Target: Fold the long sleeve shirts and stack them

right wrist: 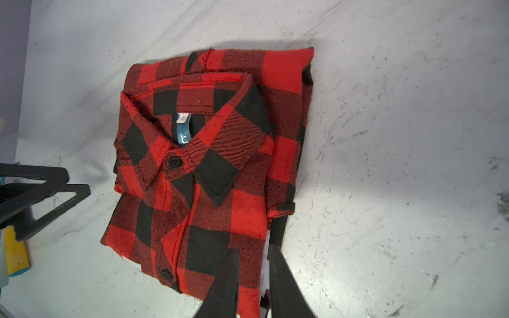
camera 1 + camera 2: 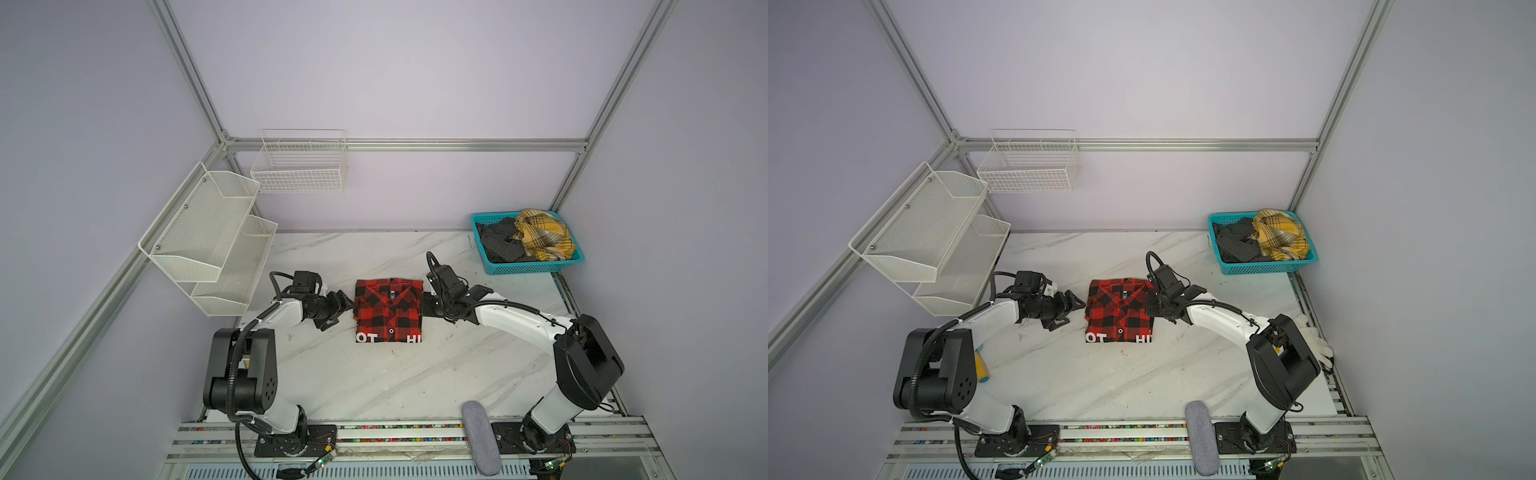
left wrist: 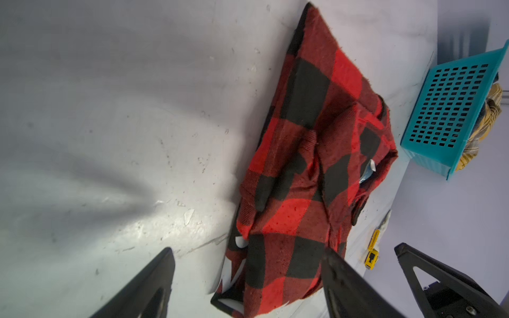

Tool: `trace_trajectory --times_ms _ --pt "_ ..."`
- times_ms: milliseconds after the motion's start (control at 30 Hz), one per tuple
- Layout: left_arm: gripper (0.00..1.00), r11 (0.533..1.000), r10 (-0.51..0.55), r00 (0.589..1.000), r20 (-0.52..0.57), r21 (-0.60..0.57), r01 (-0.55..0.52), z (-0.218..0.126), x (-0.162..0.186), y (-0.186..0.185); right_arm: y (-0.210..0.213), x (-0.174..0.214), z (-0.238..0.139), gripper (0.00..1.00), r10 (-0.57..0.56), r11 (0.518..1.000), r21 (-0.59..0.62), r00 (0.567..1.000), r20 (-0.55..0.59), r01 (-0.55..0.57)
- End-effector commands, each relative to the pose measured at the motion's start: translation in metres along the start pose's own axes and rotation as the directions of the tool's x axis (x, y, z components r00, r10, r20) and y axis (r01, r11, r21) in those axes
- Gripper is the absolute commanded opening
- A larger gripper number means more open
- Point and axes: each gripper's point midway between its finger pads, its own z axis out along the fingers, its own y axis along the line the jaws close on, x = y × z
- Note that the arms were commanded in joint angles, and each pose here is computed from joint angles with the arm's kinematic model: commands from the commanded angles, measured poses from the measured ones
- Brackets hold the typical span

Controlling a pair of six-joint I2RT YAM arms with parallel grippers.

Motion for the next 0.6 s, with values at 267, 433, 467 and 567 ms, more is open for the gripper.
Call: trace_trajectory --times_ms 267,433,467,567 --pt "0.69 0.989 -0.086 0.995 -0.042 0.116 0.09 0.038 -0.004 0.008 -0.002 -0.001 0.023 0.2 0.042 0.996 -0.073 0.997 -0.06 -0.047" --pt "0.68 0.991 -0.091 0.995 -0.04 0.1 0.094 0.039 0.0 0.013 -0.001 -0.002 0.032 0.18 0.041 0.996 -0.07 0.997 -0.07 -0.046" --pt "0.68 0.991 -0.091 0.995 -0.043 0.099 0.095 0.039 0.001 0.014 -0.002 0.0 0.036 0.19 0.035 0.997 -0.071 0.996 -0.081 -0.041" --pt "0.69 0.991 -0.094 0.994 -0.051 0.089 0.098 0.041 0.006 0.016 -0.006 0.007 0.052 0.35 0.014 0.998 -0.058 0.993 -0.117 -0.021"
